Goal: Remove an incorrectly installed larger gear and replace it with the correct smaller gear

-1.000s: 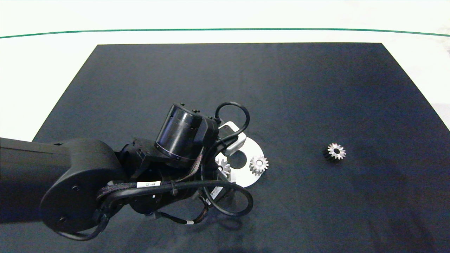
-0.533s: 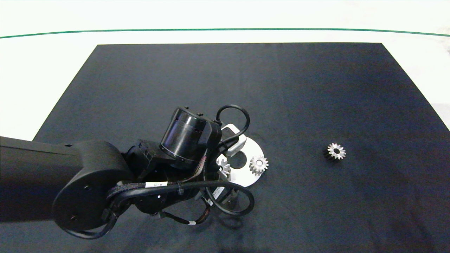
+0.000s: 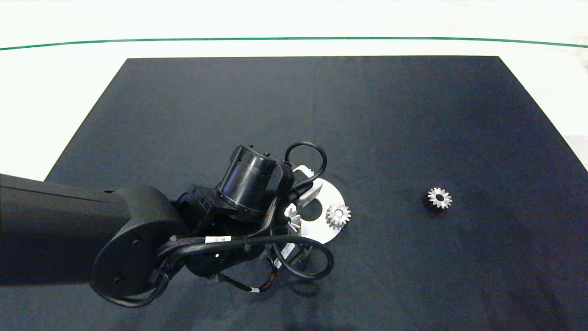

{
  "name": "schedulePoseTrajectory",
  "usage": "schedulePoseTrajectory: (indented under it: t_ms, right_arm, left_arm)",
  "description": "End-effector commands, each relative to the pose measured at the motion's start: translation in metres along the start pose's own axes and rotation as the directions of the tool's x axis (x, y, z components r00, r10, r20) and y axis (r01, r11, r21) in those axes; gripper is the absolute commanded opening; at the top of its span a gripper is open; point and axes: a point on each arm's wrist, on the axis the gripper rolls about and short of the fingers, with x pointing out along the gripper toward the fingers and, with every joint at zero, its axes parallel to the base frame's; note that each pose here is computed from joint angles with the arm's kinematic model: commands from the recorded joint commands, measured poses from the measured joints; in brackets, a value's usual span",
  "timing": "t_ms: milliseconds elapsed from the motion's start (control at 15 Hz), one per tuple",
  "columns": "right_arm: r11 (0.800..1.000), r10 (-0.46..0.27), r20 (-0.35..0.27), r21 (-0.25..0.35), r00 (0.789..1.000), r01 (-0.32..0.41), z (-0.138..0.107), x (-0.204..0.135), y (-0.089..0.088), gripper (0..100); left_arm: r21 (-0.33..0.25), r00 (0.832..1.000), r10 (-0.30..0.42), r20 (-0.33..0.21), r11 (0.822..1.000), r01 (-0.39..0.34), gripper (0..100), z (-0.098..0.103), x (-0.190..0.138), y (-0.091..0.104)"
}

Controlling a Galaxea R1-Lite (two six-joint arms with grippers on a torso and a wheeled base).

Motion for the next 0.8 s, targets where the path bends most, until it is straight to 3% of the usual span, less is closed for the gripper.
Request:
schedulePoseTrajectory:
  t_ms: [67, 800]
  right_arm:
    - [1.0, 0.001, 0.001, -0.001, 1.0, -0.001, -0.0001, -0.0004, 0.0, 100]
    - [1.0, 0.001, 0.001, -0.002, 1.0, -0.001, -0.0001, -0.0004, 0.0, 100]
  left_arm:
    - [0.002, 1.0, 0.002, -0.002, 1.0, -0.002, 87, -0.0002, 0.0012, -0.0004]
    - [-0.002, 1.0, 0.006, 0.012, 1.0, -0.006, 66, 0.0013, 0.0017, -0.0001]
